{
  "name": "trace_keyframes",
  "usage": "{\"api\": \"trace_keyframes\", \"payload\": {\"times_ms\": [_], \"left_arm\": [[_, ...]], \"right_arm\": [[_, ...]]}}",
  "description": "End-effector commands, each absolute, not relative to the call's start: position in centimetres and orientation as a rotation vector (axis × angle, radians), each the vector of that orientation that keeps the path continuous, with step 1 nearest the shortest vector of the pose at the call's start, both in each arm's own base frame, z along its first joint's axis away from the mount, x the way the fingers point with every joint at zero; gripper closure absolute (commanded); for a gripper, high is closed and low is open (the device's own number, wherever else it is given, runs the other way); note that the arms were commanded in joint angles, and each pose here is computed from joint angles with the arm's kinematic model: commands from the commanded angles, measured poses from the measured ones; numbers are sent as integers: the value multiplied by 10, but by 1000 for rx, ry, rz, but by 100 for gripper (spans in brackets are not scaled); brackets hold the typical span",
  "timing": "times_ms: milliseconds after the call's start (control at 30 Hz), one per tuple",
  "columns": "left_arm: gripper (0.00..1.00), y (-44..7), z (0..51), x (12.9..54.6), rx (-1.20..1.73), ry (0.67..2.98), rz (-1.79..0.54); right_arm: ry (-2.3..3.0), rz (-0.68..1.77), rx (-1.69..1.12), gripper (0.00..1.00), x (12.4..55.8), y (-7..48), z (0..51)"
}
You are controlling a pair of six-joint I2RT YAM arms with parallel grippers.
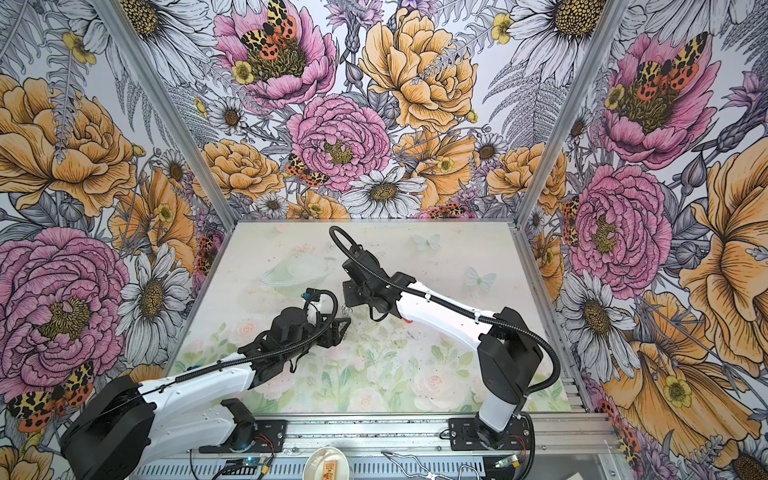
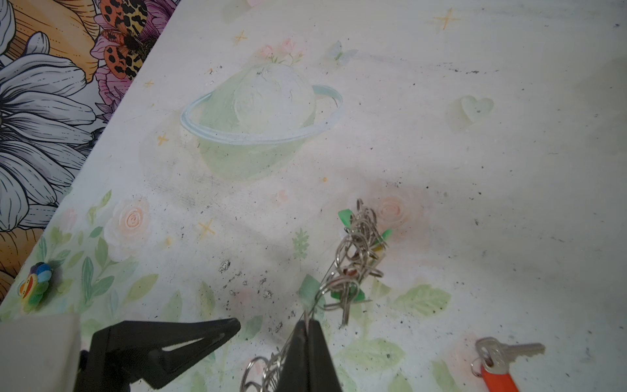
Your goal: Put the keys on the keyring
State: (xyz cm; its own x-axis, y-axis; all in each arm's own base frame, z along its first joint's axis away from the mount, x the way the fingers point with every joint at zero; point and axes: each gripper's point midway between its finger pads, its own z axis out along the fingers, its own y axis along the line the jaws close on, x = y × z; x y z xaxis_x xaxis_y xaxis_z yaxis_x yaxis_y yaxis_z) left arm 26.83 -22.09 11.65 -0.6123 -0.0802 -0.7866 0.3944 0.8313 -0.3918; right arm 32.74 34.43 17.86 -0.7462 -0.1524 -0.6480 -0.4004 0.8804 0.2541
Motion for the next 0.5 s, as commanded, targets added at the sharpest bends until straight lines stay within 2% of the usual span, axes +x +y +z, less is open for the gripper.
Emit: {"api": "trace_keyframes", "payload": {"times_ms": [0,167,233,367,467], "left_arm": [[34,-216,125,278,218,2111,-613],[55,-208,124,279,198,2088,-612],[60,-205,121,280,195,2087,-614],[63,-204,118,282,213,2090,-603],[61,-205,116,281,247,2091,-599]], "right_arm": [[2338,547,-368,100,336,353,199],[2351,586,-401,100,331,359,196],[2357,601,-415,100,328,360,195],[2364,613,-429,100,324,359,194],[2369,623,-435,100,322,359,194]]}}
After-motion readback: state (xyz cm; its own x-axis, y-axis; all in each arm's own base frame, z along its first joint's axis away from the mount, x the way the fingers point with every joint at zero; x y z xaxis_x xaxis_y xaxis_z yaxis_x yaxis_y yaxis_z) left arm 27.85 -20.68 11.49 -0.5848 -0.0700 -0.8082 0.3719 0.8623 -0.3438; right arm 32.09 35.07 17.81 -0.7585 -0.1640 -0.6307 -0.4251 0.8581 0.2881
